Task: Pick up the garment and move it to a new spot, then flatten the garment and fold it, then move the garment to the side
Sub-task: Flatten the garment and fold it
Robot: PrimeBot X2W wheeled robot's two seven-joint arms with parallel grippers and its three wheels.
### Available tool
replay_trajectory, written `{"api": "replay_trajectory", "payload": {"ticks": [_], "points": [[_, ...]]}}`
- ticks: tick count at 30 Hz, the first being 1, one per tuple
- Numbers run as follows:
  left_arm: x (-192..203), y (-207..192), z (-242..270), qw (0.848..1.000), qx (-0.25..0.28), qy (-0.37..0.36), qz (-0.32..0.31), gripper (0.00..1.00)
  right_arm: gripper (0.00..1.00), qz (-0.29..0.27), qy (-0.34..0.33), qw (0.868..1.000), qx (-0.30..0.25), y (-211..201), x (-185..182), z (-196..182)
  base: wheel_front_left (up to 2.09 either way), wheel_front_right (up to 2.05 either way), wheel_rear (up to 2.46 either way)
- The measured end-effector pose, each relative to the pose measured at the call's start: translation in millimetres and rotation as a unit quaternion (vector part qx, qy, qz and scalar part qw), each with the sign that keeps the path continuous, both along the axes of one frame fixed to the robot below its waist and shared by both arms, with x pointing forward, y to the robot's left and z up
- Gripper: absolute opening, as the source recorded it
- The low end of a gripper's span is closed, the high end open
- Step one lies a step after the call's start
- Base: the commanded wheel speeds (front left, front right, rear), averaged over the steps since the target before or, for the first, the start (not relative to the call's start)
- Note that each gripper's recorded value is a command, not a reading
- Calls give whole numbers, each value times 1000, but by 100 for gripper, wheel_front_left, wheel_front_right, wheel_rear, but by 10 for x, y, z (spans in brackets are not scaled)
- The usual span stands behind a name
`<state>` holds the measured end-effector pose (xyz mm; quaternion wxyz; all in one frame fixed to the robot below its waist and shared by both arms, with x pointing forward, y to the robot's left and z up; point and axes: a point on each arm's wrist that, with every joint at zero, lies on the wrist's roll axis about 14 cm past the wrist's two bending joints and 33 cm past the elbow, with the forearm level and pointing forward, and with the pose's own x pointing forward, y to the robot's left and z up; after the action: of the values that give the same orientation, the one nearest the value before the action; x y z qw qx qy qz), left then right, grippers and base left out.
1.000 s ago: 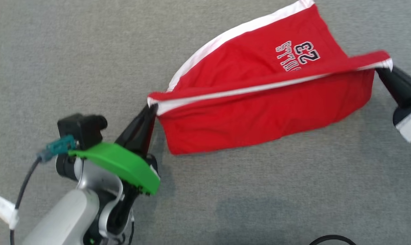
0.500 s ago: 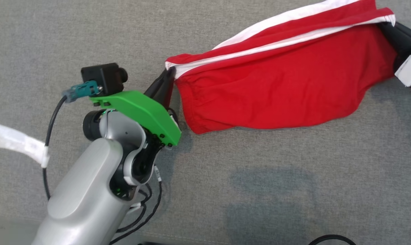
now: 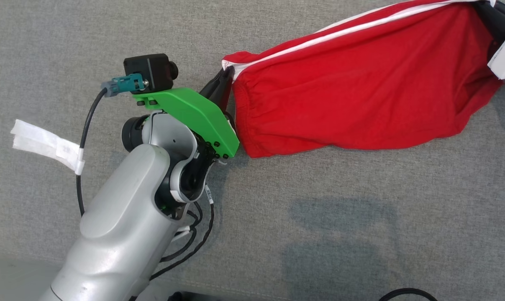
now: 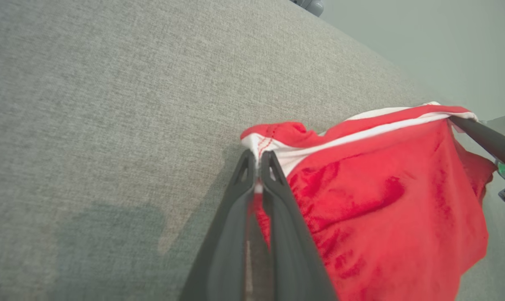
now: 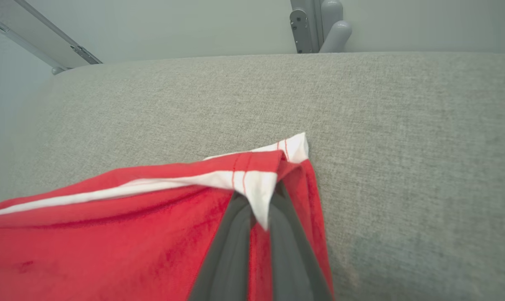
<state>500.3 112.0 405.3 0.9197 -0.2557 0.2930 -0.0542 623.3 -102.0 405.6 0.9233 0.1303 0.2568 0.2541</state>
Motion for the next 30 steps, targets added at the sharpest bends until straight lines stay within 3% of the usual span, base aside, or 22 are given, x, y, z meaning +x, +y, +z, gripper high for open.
{"api": "replay_trajectory", "payload": {"ticks": [3,4,5,6,8,9,10,13,16,21,25,30], "points": [[-15,-2,-37,1000,-1,6,0,0,0,3,-4,1000,-6,20,12,-7,0,0,0],[-16,0,-44,1000,-2,7,1,0,12,4,-10,1000,-8,31,15,-2,0,0,0],[-15,3,-51,1000,-2,7,2,5,84,4,-18,1000,-10,33,27,10,0,0,0],[-9,4,-45,1000,-3,6,5,20,100,0,-23,1000,-8,24,46,25,0,0,0],[-2,-4,-34,1000,-6,4,6,44,100,-6,-31,999,-6,15,62,48,0,0,0],[-1,-9,-32,1000,-8,4,6,69,100,-6,-33,999,-6,15,58,54,0,0,0],[3,-13,-24,1000,-8,2,7,100,100,-5,-35,999,-4,22,49,66,0,0,0],[-23,-1,5,1000,-3,-7,5,100,100,2,-43,999,9,76,-3,173,0,0,0],[-68,51,86,997,51,-46,-20,100,100,8,-58,998,19,73,-86,304,0,0,0],[-177,112,441,979,130,-153,-34,100,100,1,-80,997,-20,-163,-232,394,0,0,0],[-361,183,634,967,154,-203,-13,100,100,-20,-88,994,-63,-386,-249,442,0,0,0],[-603,358,641,960,170,-220,39,100,100,-33,-35,993,-104,-415,-261,157,0,0,0]]}}
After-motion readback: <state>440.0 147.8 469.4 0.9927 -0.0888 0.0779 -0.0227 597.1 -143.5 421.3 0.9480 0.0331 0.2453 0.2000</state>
